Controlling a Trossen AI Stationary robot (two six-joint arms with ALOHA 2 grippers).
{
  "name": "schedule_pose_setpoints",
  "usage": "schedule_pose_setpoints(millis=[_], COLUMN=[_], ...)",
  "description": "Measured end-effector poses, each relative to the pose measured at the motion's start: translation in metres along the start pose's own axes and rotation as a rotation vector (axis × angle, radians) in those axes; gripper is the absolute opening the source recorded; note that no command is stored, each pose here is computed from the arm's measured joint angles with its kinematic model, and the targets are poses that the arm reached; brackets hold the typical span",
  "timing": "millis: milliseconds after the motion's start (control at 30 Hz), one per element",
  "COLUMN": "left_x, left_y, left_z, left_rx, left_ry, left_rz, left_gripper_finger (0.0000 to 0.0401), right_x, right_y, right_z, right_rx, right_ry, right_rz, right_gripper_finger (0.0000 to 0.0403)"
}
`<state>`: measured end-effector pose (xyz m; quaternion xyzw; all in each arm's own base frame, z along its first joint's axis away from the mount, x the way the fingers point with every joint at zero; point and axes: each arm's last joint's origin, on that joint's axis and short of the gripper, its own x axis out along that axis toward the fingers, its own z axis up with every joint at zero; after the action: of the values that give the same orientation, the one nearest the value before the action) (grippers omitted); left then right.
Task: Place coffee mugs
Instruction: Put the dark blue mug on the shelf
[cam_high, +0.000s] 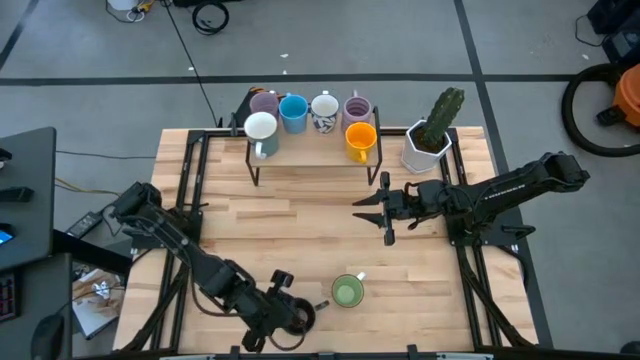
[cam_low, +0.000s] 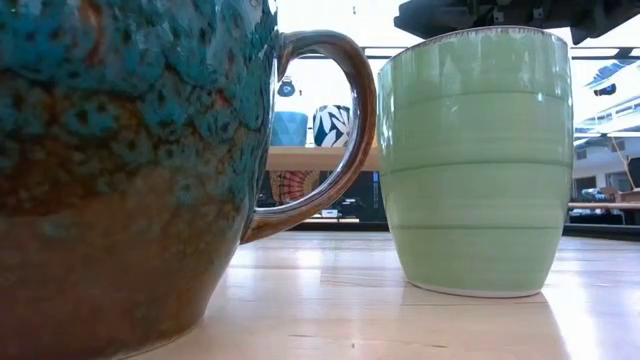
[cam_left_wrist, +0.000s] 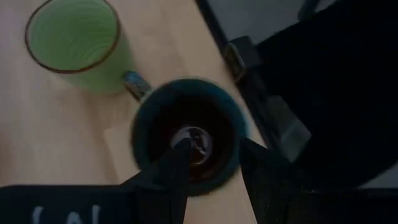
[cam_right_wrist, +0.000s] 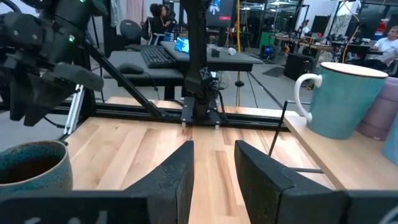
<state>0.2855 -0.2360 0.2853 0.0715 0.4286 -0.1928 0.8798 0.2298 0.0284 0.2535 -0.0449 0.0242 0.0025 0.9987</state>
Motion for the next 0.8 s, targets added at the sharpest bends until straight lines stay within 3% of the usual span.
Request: schedule_pose_setpoints(millis=[167, 367, 600, 800], left_x=[0.002, 0.010, 0.032, 0.042], left_y=[-0.017, -0.025, -0.040, -0.040], left_z=[-0.009, -0.006, -0.021, -0.026], left_rx=[-0.035, -0.041, 0.141, 0.207], left_ry=[0.033, -0.027, 0.061, 0.099], left_rz=[0.002, 0.052, 0.064, 0.105], left_gripper_finger=[0.0142, 0.0142, 0.0142, 0.0142], right_x=[0.000, 0.000, 0.000, 0.000], right_y=[0.000, 0.000, 0.001, 0.000], right_z=[0.000, 0.000, 0.000, 0.001], right_rx=[0.004, 0.005, 0.002, -0.004], right_ry=[0.005, 0.002, -0.005, -0.008], right_rz=[0.001, 0.001, 0.018, 0.018], right_gripper_finger=[0.0121, 0.0121, 0.0121, 0.0121])
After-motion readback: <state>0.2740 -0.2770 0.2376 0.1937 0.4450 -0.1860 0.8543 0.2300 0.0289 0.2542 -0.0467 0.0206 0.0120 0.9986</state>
